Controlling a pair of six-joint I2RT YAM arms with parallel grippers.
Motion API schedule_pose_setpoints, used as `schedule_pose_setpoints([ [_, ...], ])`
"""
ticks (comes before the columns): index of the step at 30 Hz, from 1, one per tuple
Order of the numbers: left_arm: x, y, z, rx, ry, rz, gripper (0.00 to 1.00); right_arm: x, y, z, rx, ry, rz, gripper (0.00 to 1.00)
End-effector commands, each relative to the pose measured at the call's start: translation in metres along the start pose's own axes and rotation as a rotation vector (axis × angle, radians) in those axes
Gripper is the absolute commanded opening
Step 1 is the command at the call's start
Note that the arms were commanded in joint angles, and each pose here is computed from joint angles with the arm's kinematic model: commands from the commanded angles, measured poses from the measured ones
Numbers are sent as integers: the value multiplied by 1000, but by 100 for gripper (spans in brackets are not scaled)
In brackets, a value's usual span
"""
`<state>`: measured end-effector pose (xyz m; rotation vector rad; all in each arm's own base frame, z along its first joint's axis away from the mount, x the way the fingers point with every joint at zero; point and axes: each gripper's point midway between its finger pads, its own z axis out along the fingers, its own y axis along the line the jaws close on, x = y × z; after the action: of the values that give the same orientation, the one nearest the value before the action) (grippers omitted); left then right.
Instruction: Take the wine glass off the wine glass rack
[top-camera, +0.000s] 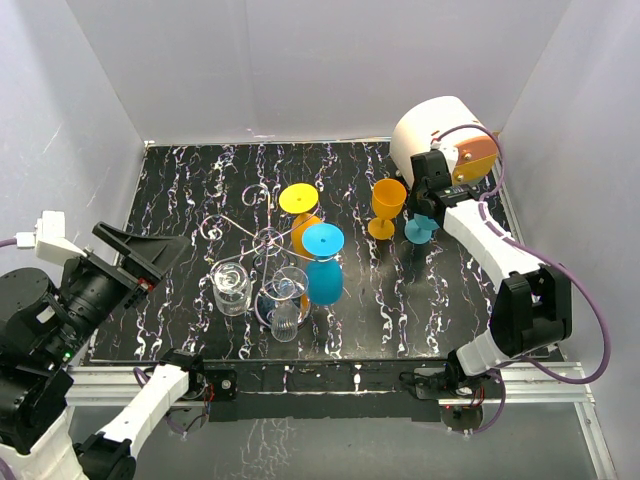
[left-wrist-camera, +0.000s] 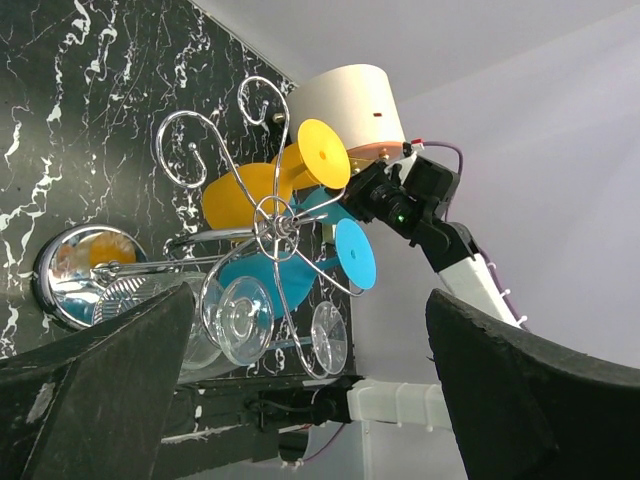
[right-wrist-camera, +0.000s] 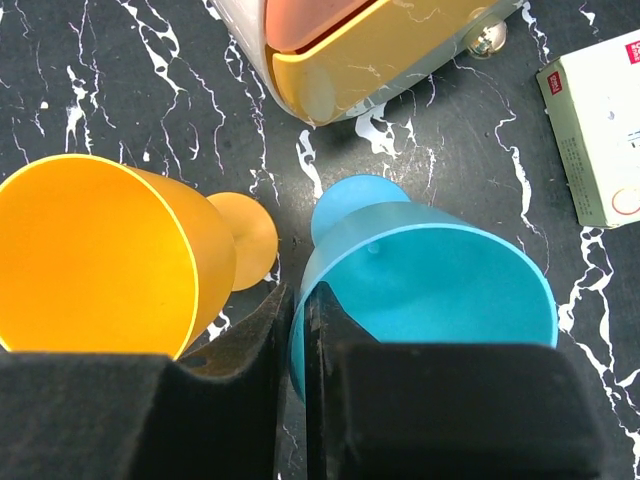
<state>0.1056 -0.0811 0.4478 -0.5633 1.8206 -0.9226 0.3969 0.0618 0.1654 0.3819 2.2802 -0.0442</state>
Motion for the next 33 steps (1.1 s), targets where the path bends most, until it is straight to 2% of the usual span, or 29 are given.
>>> schedule_pose_setpoints([
  [1, 5, 0, 5, -1, 40, 26, 99, -14, 4, 2, -15, -47, 12, 12],
  [11, 11, 0, 8, 11, 69, 17, 99, -48, 8, -32, -51, -99, 2, 45],
  [16, 17, 0, 10, 21, 105, 27, 99, -70, 6, -74, -102, -162, 19, 64],
  [22, 31, -1, 12, 41, 202, 83, 99, -80, 3, -131, -204, -237, 68, 85],
  [27, 37, -5, 6, 51, 275, 160, 99, -65, 31, -184, -488, -219, 102, 88],
  [30, 42, -4, 2, 55, 315, 186, 98, -44, 53, -210, -653, -141, 94, 88],
  [33, 52, -5, -2, 69, 362, 147, 89, -25, 67, -226, -769, -44, 106, 88],
])
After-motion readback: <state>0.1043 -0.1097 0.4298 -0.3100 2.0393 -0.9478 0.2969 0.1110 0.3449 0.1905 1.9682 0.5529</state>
